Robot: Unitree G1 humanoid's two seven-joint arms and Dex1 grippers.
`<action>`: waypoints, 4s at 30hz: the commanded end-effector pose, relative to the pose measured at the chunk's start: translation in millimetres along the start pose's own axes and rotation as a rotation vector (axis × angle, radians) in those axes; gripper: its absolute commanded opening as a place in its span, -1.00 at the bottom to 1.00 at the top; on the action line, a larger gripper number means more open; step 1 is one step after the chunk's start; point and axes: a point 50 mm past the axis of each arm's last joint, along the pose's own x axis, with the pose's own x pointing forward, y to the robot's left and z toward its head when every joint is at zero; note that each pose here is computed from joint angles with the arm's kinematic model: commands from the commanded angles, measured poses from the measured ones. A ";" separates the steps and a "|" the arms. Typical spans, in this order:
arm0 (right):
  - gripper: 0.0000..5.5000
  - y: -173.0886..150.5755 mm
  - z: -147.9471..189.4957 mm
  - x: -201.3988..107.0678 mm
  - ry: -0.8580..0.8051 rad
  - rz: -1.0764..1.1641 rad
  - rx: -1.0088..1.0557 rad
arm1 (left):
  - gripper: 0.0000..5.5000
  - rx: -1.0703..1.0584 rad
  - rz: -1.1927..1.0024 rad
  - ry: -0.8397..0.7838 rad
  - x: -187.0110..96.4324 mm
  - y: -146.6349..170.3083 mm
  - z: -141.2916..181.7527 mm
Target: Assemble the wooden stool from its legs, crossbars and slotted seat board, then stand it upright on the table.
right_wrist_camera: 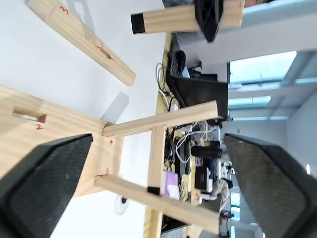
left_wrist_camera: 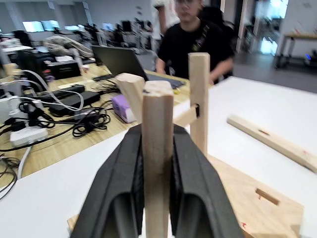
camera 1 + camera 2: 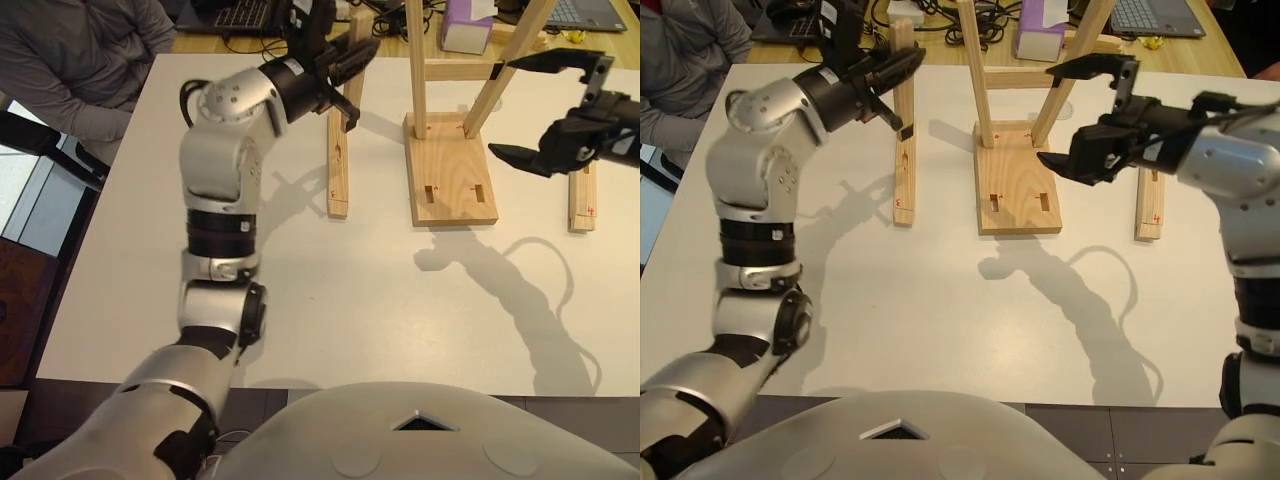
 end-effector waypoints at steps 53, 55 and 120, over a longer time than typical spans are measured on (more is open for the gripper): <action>0.96 107.0 13.6 51.5 -0.053 0.045 0.304 | -0.85 -0.338 0.578 -0.171 45.6 -27.4 -109.9; 0.96 107.2 13.9 51.3 -0.053 0.046 0.307 | -0.85 -0.326 0.574 -0.171 45.7 -27.4 -109.9; 0.96 108.7 20.8 52.8 -0.067 0.037 0.334 | -0.85 -0.103 0.613 -0.158 30.3 -5.7 -113.8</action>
